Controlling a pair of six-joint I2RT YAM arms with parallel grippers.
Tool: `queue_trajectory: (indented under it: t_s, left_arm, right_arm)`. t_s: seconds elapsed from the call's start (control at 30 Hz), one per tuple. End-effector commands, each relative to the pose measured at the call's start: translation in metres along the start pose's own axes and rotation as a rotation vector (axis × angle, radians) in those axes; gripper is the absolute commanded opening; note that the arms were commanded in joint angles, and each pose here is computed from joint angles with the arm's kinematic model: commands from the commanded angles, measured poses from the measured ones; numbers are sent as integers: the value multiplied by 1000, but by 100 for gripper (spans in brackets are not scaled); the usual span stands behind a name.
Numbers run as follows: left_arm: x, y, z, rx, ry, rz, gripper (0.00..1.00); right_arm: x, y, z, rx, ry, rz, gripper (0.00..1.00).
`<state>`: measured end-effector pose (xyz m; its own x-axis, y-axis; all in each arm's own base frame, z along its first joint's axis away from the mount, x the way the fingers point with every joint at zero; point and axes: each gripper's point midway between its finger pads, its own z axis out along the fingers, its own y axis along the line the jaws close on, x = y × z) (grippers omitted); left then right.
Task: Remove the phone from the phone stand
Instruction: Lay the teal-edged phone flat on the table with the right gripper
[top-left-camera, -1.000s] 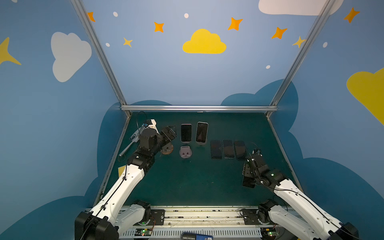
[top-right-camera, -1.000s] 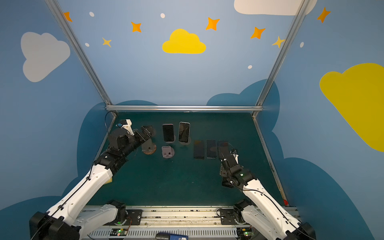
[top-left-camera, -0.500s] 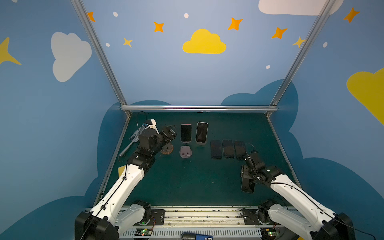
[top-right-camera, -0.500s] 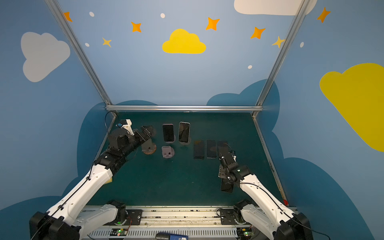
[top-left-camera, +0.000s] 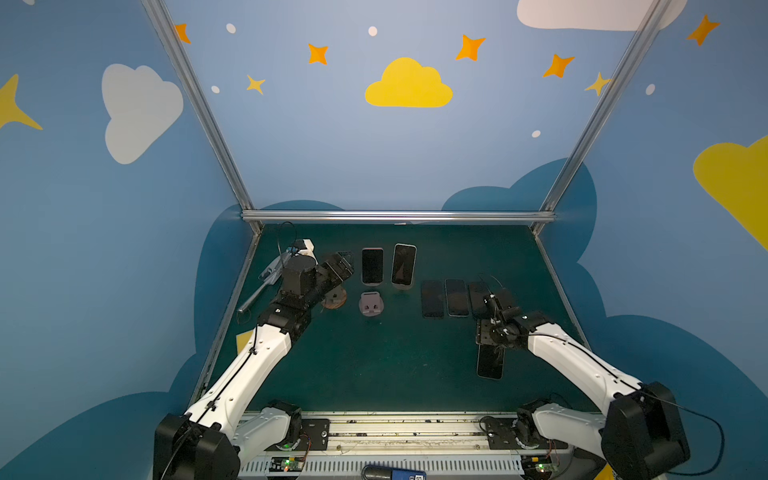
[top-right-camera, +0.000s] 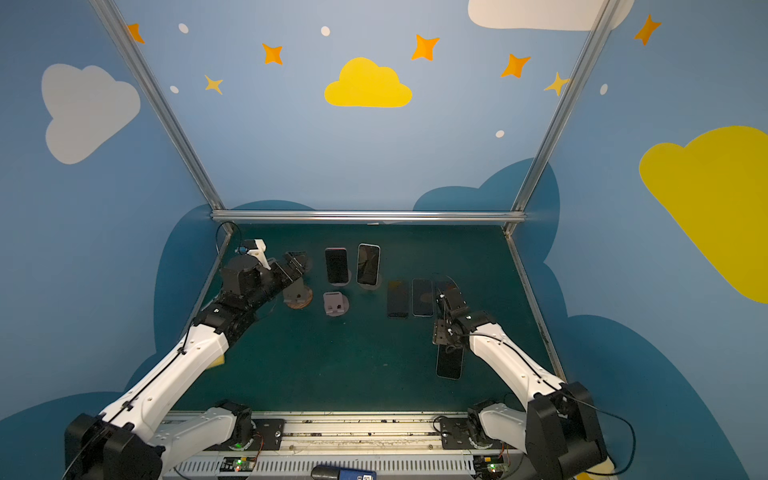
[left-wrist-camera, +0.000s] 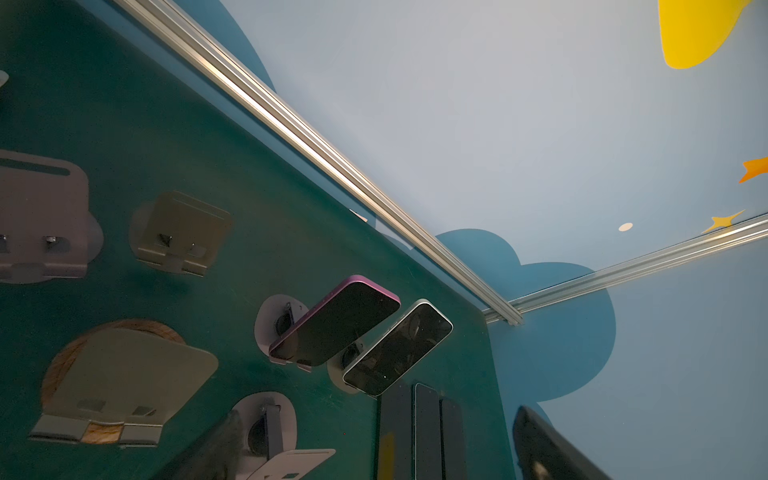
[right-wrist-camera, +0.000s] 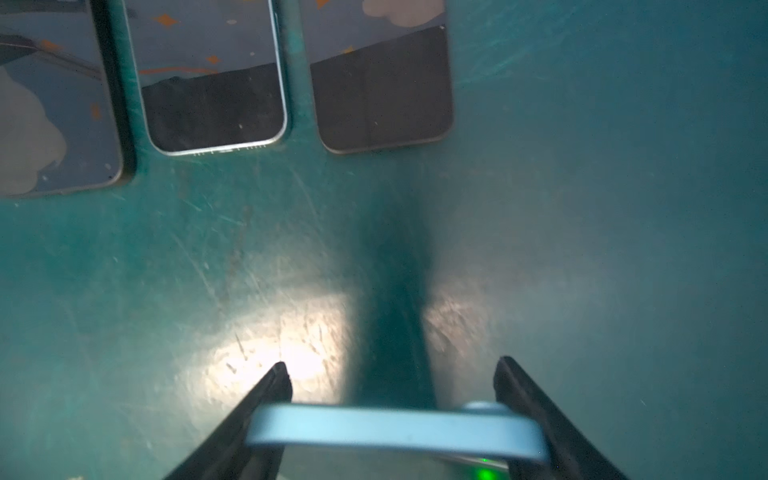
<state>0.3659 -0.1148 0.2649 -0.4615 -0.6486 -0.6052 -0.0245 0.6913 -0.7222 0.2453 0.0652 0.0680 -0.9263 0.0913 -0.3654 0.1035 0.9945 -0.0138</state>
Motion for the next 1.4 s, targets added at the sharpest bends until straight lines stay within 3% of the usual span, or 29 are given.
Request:
queue_trajectory:
  t_s: [0.0, 0.17, 0.37, 0.47, 1.07, 1.37]
  left_arm:
    - [-6, -4, 1, 8, -8, 7, 100]
    - [-5, -1, 4, 4, 1, -7, 100]
    - [-4, 0, 7, 4, 9, -12, 100]
    - [-3, 4, 8, -12, 6, -9, 100]
    - [-5, 4, 11, 3, 21, -39, 100]
    - [-6, 6, 12, 3, 22, -50, 100]
  right_arm:
    - [-10, 11, 2, -57, 19, -13, 60]
    - [-4, 11, 11, -43, 128, 0, 60]
    - [14, 14, 24, -42, 389, 53, 61]
    - [17, 14, 32, -46, 447, 75, 61]
    - [18, 50, 32, -75, 432, -12, 61]
    - [26, 128, 37, -139, 449, -42, 62]
